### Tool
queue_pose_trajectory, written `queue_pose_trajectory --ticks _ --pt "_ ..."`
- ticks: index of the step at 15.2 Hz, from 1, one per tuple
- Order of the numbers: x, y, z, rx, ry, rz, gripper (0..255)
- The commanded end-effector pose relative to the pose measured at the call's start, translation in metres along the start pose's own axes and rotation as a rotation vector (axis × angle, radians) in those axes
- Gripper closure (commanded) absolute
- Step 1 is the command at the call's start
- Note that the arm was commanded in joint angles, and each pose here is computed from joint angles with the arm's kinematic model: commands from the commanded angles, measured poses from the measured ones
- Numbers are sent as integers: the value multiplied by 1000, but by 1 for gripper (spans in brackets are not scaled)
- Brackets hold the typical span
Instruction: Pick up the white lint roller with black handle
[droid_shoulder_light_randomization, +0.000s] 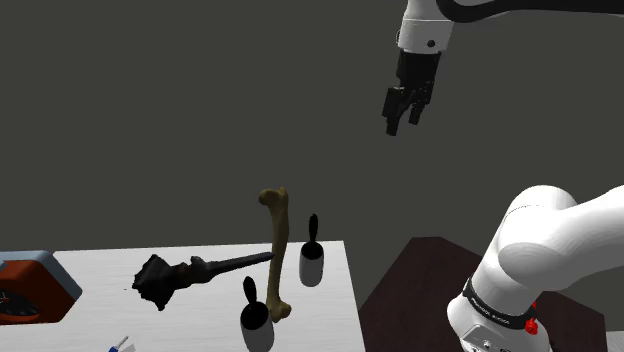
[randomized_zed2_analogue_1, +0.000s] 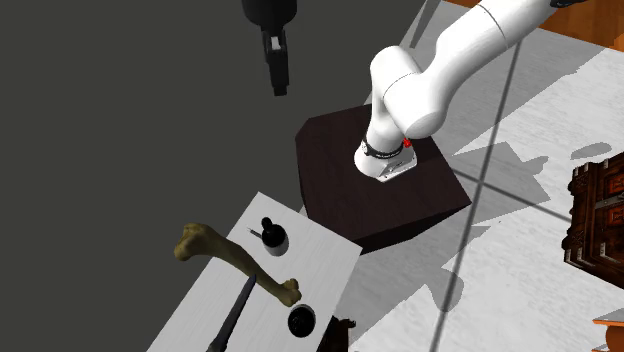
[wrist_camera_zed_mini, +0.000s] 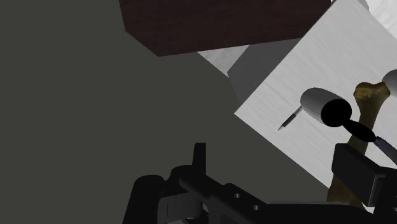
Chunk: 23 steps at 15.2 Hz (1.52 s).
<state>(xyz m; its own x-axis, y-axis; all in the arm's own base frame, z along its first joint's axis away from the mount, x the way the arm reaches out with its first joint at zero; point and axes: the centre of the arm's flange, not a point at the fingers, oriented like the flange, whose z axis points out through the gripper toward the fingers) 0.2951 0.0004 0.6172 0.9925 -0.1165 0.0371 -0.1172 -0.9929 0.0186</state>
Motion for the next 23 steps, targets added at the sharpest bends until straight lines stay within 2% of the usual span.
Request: queue_pose_trajectory --ticks 1,23 --pt "0 0 0 0 0 0 0" --pt "16 -200 226 -114 93 76 0"
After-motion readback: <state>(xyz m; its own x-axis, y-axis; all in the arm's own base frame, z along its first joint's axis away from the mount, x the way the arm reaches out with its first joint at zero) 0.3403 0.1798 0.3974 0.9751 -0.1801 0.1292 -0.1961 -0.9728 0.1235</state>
